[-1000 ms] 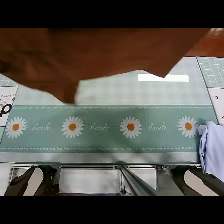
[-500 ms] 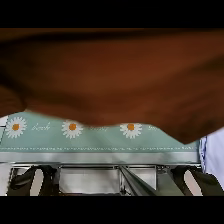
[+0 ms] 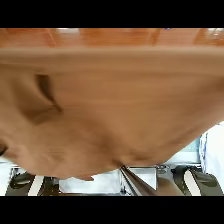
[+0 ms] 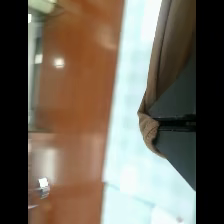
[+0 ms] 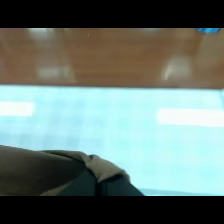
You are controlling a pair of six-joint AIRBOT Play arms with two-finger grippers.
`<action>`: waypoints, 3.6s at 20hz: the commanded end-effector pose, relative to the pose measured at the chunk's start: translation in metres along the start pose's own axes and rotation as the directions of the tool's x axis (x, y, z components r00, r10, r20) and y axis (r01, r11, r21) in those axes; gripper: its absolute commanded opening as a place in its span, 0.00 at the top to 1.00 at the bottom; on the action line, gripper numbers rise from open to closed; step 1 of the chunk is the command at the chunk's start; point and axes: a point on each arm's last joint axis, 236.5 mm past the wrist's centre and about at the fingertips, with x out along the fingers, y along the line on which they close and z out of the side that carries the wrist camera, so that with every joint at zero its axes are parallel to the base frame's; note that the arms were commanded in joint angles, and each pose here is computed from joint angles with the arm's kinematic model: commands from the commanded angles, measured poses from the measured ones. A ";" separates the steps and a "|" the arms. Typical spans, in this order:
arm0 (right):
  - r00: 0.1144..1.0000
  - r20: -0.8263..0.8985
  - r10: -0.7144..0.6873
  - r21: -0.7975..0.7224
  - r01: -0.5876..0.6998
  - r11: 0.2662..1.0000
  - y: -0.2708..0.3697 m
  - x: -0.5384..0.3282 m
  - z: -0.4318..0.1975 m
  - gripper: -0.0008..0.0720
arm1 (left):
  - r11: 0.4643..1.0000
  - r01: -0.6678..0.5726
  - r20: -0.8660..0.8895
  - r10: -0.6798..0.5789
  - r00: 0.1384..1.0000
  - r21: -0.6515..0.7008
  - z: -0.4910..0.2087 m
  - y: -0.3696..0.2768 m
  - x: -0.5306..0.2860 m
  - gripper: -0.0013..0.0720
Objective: Fold the shirts.
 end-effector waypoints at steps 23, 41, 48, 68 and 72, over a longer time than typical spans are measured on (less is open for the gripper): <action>0.829 -0.469 0.304 0.415 -0.097 0.905 -0.105 0.439 -0.156 0.95 | 0.943 0.065 -0.704 -0.289 0.648 -0.327 -0.261 -0.013 0.401 0.96; 0.578 -0.744 0.335 0.425 0.023 0.905 -0.100 0.390 -0.262 0.61 | 0.923 0.061 -0.907 -0.385 0.172 -0.381 -0.359 -0.017 0.282 0.93; 0.535 -0.781 0.324 0.451 0.123 0.884 -0.130 0.330 -0.238 0.42 | 0.947 0.040 -0.929 -0.322 0.182 -0.320 -0.327 -0.002 0.243 0.30; 0.756 -0.513 0.406 0.686 0.078 0.723 -0.062 0.240 -0.336 0.42 | 0.732 -0.303 -0.780 -0.490 0.390 -0.611 -0.457 -0.025 0.116 0.30; 0.767 -0.509 0.392 0.685 0.084 0.724 -0.067 0.242 -0.334 0.42 | 0.757 -0.236 -0.774 -0.506 0.380 -0.610 -0.460 -0.045 0.125 0.54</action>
